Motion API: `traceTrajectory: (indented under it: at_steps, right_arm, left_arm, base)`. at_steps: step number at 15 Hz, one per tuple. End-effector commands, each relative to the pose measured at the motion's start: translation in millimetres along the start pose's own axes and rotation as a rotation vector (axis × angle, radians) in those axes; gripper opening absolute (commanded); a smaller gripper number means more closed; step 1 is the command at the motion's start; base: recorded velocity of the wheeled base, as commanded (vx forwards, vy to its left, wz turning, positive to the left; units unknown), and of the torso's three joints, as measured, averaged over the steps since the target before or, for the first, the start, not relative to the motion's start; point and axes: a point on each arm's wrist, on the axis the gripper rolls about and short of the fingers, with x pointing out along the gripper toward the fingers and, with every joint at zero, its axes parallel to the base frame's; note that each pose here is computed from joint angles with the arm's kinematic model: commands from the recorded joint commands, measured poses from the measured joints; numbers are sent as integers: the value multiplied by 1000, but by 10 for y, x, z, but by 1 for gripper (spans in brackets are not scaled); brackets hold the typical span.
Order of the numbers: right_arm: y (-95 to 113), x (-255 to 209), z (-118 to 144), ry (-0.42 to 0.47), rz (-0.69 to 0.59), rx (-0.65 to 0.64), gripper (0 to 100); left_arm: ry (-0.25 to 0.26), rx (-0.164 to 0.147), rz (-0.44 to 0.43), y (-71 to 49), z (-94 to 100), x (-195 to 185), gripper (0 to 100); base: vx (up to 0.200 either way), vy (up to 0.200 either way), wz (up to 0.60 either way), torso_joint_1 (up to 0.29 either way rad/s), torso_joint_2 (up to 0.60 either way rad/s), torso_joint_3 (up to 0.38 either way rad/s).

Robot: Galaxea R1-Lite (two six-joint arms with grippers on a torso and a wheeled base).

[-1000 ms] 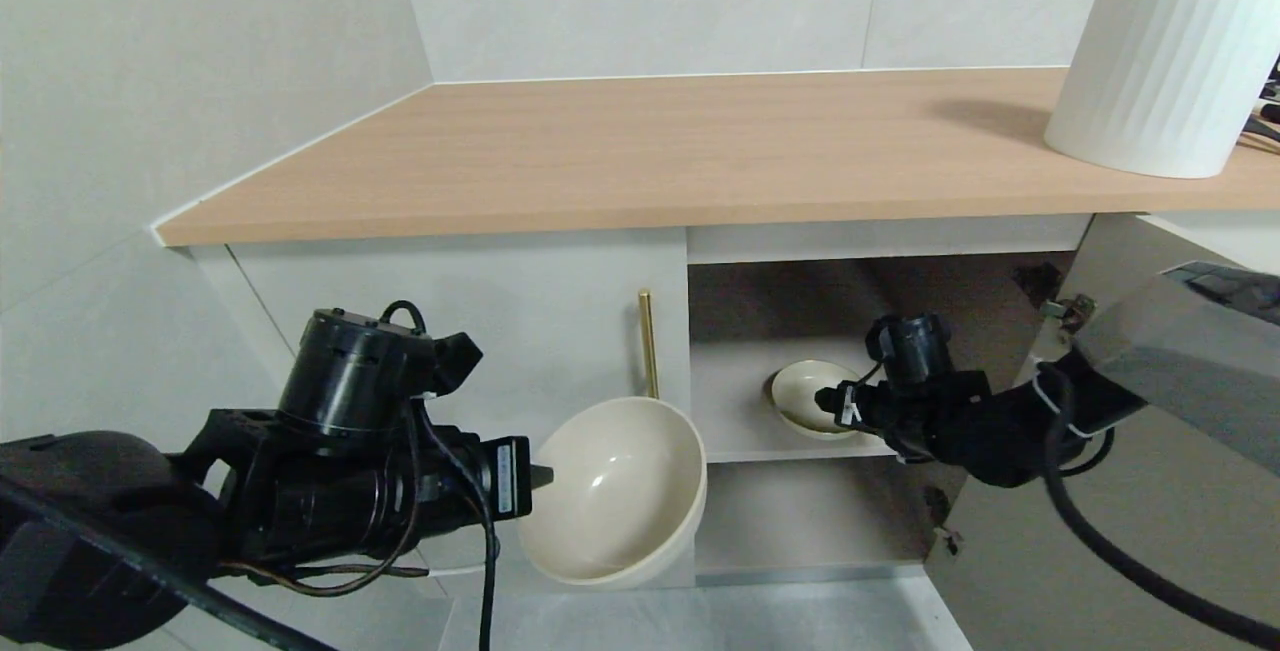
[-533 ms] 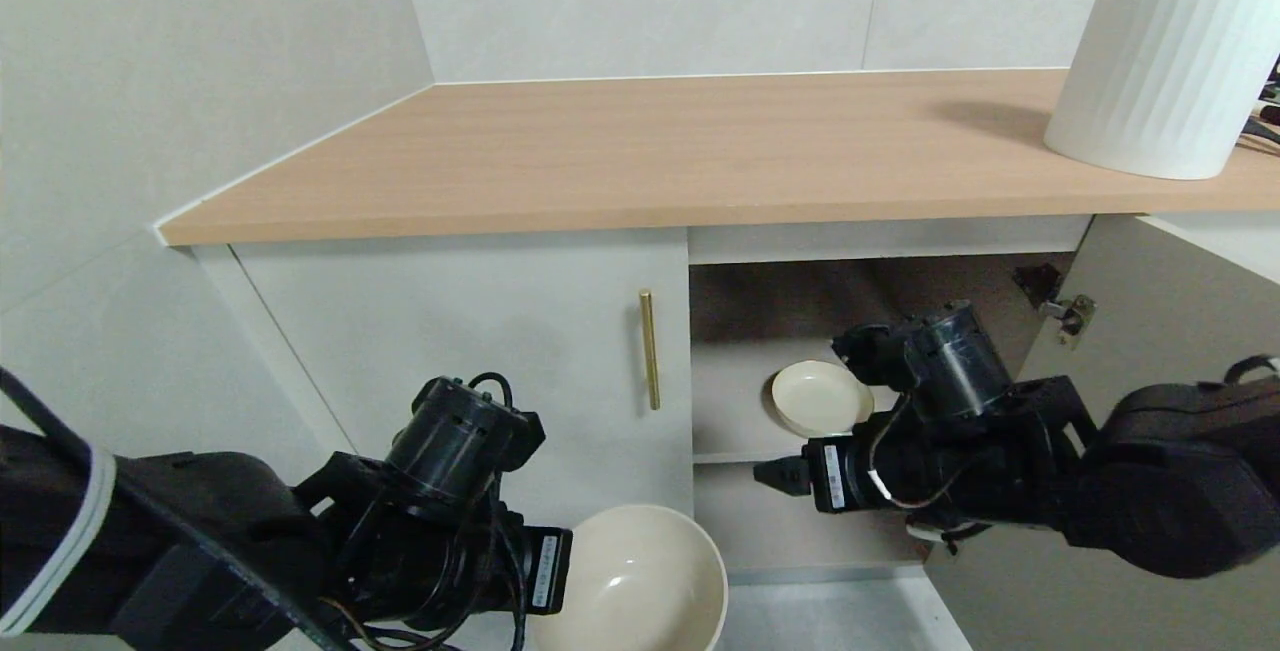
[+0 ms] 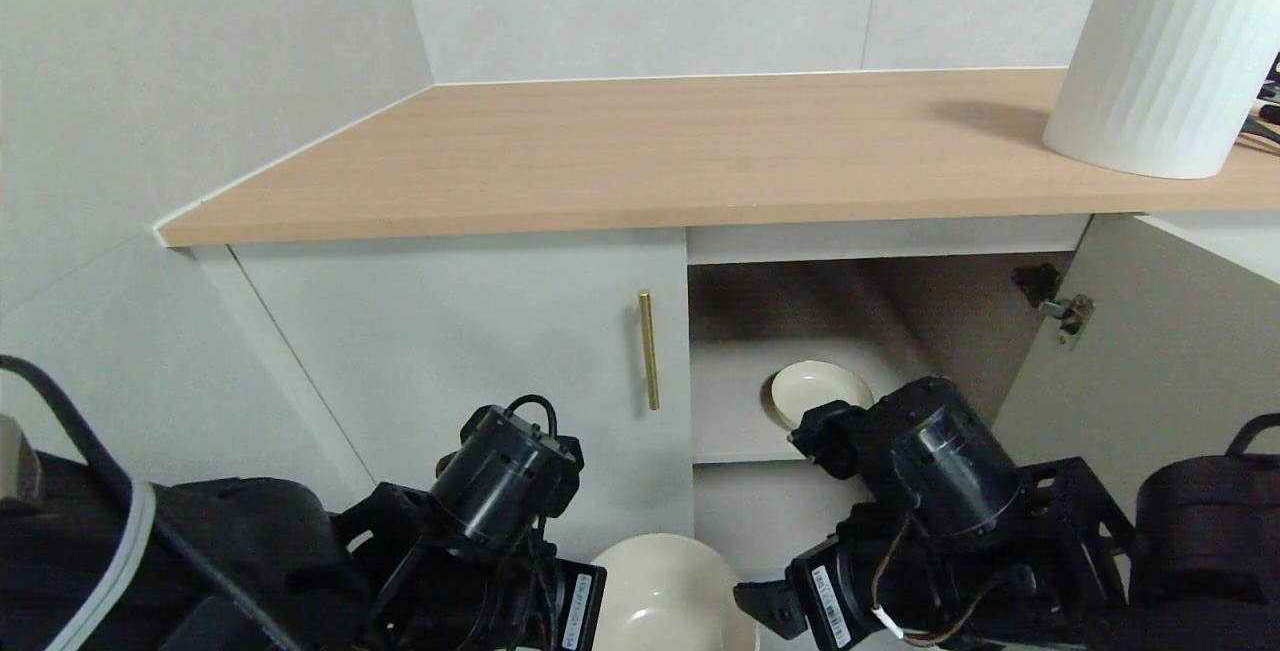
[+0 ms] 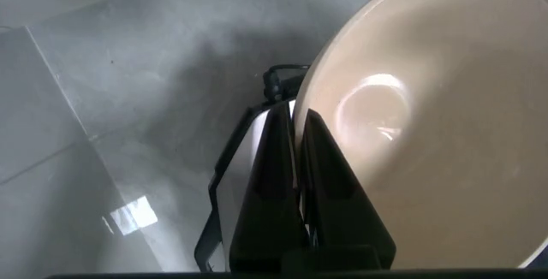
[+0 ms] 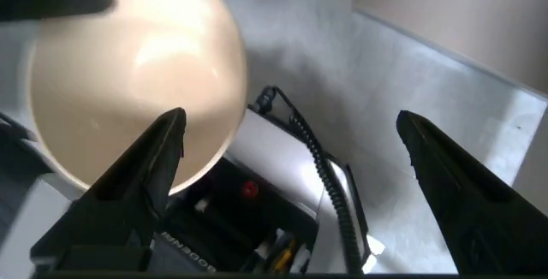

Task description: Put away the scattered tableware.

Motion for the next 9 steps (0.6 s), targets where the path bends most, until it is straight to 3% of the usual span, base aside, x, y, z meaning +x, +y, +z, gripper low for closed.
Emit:
traceTrajectory:
  at_steps: [1,8,9]
  right_arm:
    - [17,212,-77,49,-44,-11,100]
    - [18,292,-74,41,-62,-7,100]
    - [18,292,-73,40,-61,-5,0]
  left_arm:
    - [-28,13,-26,-53,0,-100,0]
    - [-37,24,-41,-92,-15,-144,0]
    - [-33,25,-41,-92,-17,-132,0]
  base:
    - [0,0,0,0,0,0]
    - [0,0,0,0,0,0]
    - [0,0,0,0,0,0]
